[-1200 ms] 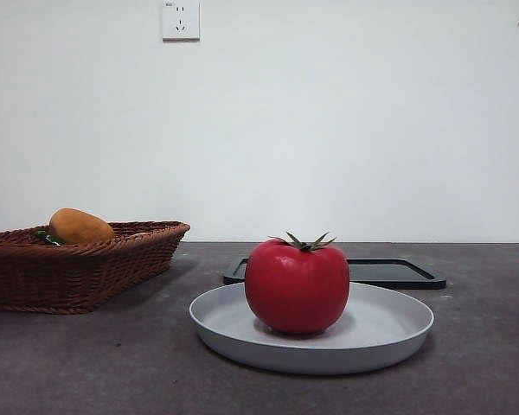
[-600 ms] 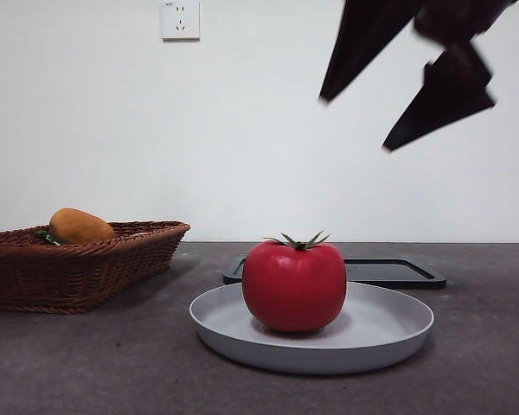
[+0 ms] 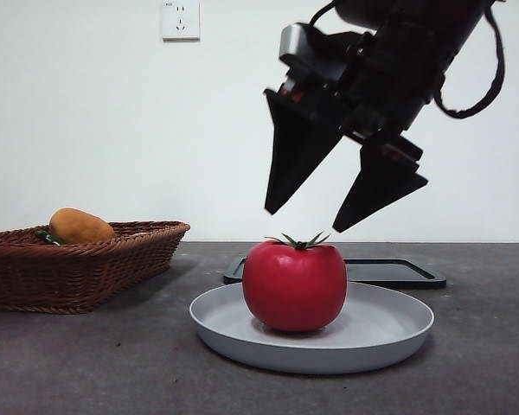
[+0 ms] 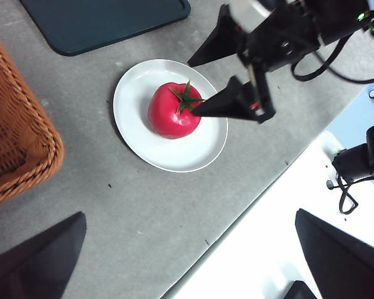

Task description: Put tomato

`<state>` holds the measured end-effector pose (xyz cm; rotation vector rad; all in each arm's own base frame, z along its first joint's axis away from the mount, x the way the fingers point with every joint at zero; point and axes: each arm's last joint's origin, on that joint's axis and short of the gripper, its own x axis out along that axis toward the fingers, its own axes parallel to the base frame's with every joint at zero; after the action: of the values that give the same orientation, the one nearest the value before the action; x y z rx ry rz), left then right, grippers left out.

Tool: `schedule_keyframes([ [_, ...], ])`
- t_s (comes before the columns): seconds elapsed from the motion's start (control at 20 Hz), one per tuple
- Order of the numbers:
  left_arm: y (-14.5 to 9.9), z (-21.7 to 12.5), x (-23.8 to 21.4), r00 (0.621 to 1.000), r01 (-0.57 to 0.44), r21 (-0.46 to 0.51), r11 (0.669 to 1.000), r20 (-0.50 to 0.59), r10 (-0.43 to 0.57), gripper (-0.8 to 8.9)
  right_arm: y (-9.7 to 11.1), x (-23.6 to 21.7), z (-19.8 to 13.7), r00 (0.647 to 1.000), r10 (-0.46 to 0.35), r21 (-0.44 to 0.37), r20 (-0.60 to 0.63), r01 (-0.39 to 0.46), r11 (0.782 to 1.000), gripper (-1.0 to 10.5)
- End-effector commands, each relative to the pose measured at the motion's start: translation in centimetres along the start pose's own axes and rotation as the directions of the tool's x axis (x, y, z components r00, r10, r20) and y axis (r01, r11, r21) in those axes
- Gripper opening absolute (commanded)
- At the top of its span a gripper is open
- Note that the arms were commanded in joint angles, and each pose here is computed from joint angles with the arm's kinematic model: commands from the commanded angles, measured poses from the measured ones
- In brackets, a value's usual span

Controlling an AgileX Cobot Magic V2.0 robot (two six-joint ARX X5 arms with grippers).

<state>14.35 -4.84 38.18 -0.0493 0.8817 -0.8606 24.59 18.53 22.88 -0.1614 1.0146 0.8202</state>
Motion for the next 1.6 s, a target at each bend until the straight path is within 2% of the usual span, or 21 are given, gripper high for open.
schedule_keyframes([
  [0.05,-0.2,0.4,-0.2,1.0,0.004,0.032,0.999,0.016,-0.005,5.31,0.4,1.0,0.4,1.0,0.007,-0.013,-0.008,-0.007,1.0,5.0],
  [0.35,-0.2,0.4,-0.2,1.0,0.004,0.032,0.999,0.017,-0.005,5.31,0.6,2.3,0.3,0.999,-0.006,-0.021,-0.034,0.005,1.0,5.0],
  [0.5,-0.2,0.4,-0.2,1.0,0.004,0.032,0.999,0.017,-0.005,5.31,0.5,3.0,0.2,0.999,-0.005,-0.014,-0.045,0.004,1.0,5.7],
  [0.85,-0.2,0.4,-0.2,1.0,0.004,0.03,1.0,0.017,-0.004,5.31,0.7,4.2,0.0,0.997,0.001,-0.02,-0.072,-0.003,1.0,5.6],
  [1.0,-0.2,0.4,-0.2,1.0,0.004,0.03,1.0,0.017,-0.005,5.31,0.6,4.2,-0.1,0.997,-0.021,-0.019,-0.076,0.019,1.0,4.7],
  [1.2,-0.2,0.4,-0.2,1.0,0.004,0.03,1.0,0.017,-0.004,5.31,0.6,4.4,-0.2,0.996,-0.021,-0.013,-0.09,0.02,1.0,4.5],
  [1.45,-0.2,0.4,-0.2,1.0,0.004,0.03,1.0,0.017,-0.004,5.31,0.6,4.6,-0.3,0.995,-0.021,-0.01,-0.102,0.02,1.0,2.8],
  [1.6,-0.2,0.4,-0.2,1.0,0.004,0.03,1.0,0.017,-0.004,5.31,0.6,4.5,-0.3,0.995,-0.021,-0.011,-0.101,0.02,1.0,2.4],
])
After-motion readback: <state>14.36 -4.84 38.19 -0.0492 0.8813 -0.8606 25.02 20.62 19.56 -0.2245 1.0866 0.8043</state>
